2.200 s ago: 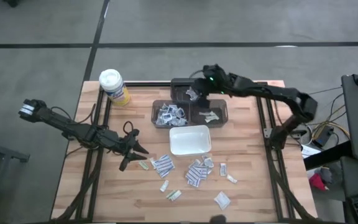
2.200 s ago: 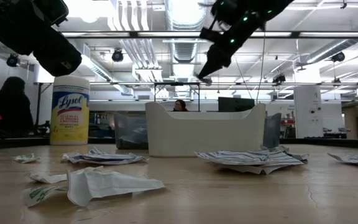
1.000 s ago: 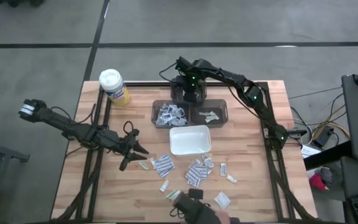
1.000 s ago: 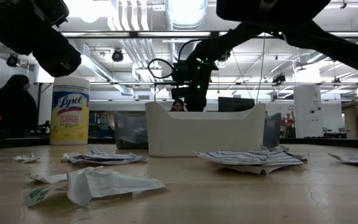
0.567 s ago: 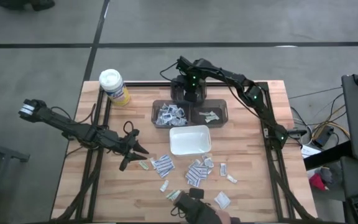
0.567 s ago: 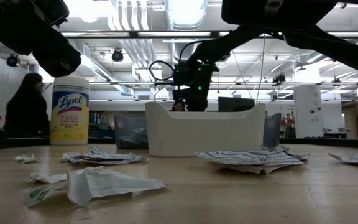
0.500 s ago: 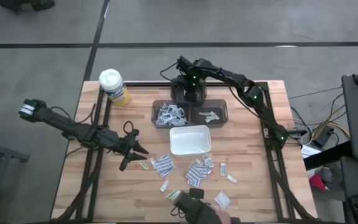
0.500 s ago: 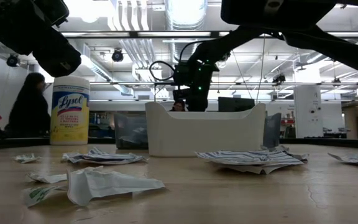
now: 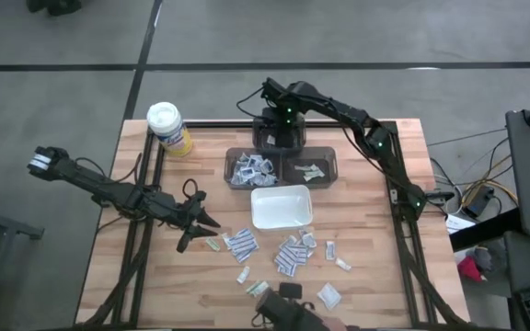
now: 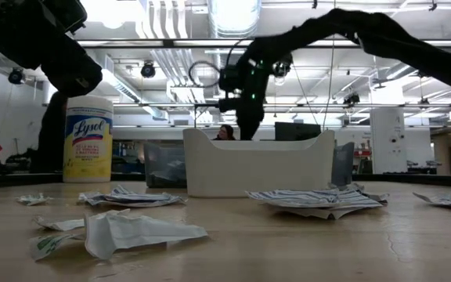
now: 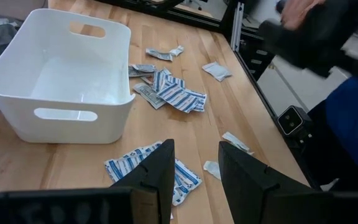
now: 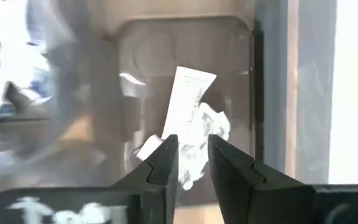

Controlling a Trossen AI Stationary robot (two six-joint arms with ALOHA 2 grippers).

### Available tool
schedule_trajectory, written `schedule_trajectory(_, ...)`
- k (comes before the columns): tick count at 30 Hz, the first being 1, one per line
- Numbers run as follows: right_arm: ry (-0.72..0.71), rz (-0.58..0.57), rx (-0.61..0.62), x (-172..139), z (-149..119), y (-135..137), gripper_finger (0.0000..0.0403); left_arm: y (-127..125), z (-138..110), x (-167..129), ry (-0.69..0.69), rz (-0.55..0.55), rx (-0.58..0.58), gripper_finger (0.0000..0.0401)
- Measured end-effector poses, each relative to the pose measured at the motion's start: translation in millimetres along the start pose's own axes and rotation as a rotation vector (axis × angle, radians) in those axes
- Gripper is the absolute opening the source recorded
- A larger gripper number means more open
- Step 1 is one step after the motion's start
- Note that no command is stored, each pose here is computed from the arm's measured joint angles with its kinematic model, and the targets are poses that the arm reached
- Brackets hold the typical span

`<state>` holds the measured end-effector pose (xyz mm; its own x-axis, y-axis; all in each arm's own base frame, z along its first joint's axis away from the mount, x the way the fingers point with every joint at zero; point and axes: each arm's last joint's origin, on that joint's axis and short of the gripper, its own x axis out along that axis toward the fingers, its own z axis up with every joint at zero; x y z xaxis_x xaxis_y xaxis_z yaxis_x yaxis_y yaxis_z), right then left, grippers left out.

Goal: Pick & Place First Aid Supplies
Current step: Put the ointment pack into the top black bin

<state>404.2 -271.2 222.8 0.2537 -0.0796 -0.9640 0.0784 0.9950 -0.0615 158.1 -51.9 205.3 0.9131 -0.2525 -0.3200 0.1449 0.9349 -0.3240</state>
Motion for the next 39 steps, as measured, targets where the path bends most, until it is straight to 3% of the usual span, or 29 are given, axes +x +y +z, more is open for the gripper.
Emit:
schedule_trajectory(12,-0.119,-0.006,0.032,-119.1,4.3,72.7,0.0013,-0.1,0.0,0.0,0.0,-0.001,0.0,0.0117)
schedule_trajectory(20,-0.206,0.031,0.082,-180.2,-17.0,139.4,0.0008,0.0,0.0,0.0,0.0,-0.001,0.0,0.0117)
schedule_trajectory(29,-0.197,0.061,0.148,-204.3,-64.4,213.3,0.0008,0.0,0.0,0.0,0.0,-0.001,0.0,0.0117)
schedule_trajectory(39,-0.123,0.136,0.317,-192.6,-119.5,269.5,0.0008,0.0,0.1,0.0,0.0,-0.001,0.0,0.0117)
